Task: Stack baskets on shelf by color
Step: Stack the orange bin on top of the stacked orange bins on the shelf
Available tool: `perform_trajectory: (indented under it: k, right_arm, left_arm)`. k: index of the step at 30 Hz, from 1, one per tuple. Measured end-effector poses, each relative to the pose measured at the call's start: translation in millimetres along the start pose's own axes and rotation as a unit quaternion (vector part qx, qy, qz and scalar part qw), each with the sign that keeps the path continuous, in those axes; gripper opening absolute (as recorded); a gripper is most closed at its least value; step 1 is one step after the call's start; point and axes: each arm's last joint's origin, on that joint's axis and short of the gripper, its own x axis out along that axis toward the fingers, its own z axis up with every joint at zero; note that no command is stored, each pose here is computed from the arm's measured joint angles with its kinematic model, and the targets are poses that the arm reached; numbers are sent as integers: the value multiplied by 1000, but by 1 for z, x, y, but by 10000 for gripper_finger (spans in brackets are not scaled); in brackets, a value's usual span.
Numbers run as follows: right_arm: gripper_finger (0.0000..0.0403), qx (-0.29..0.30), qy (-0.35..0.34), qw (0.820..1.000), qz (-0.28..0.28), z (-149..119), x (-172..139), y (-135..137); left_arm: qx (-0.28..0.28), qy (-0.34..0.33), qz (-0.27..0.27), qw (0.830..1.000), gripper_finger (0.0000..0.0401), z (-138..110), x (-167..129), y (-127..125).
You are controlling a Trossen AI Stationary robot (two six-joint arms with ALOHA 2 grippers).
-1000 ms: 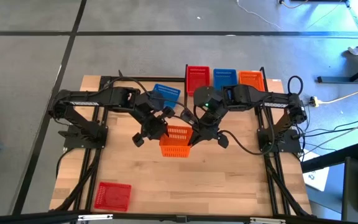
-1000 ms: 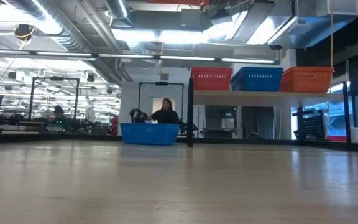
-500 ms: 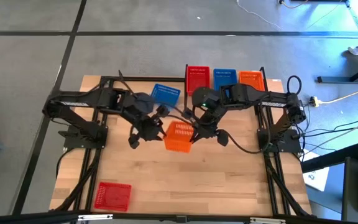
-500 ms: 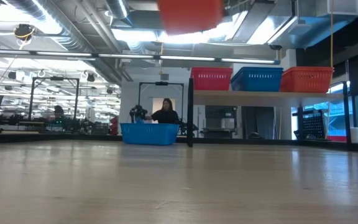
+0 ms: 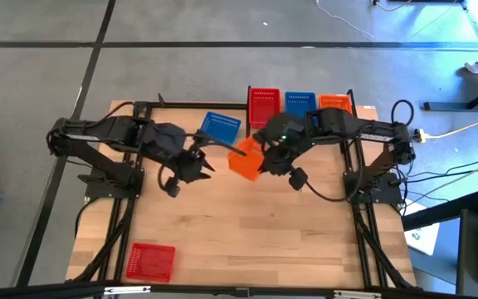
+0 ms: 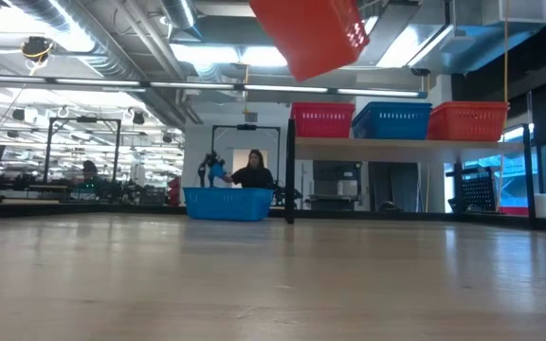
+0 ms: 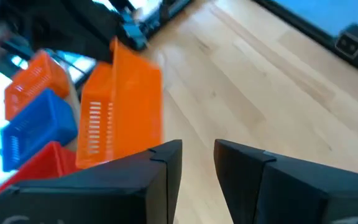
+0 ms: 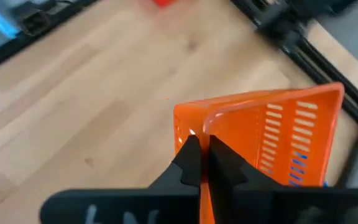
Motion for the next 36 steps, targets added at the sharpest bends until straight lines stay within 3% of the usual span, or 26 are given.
perform_trajectory:
  k: [6,11,16,20,25,32,36]
  right_arm:
    - [2,100,67,984,-130,-8,-33,5]
    - [2,236,89,931,-265,-16,-64,10]
    - [2,366,86,849,-372,-28,-94,21]
    - [2,459,68,766,-446,-40,-121,33]
    - [2,574,9,632,-520,-60,-154,50]
    - [2,628,-32,553,-546,-77,-175,50]
    - [2,664,-37,509,-547,-87,-177,43]
  left_arm:
    - [-9,-12,19,1000,86,1,-15,-2]
    - [-8,-4,27,1000,86,0,-17,-2]
    - [-13,21,67,997,86,-3,-16,3]
    - [-26,51,115,992,86,-8,-11,14]
    - [-48,80,159,983,86,-17,0,32]
    - [-82,104,204,970,86,-34,17,63]
    - [-138,90,237,957,86,-41,20,80]
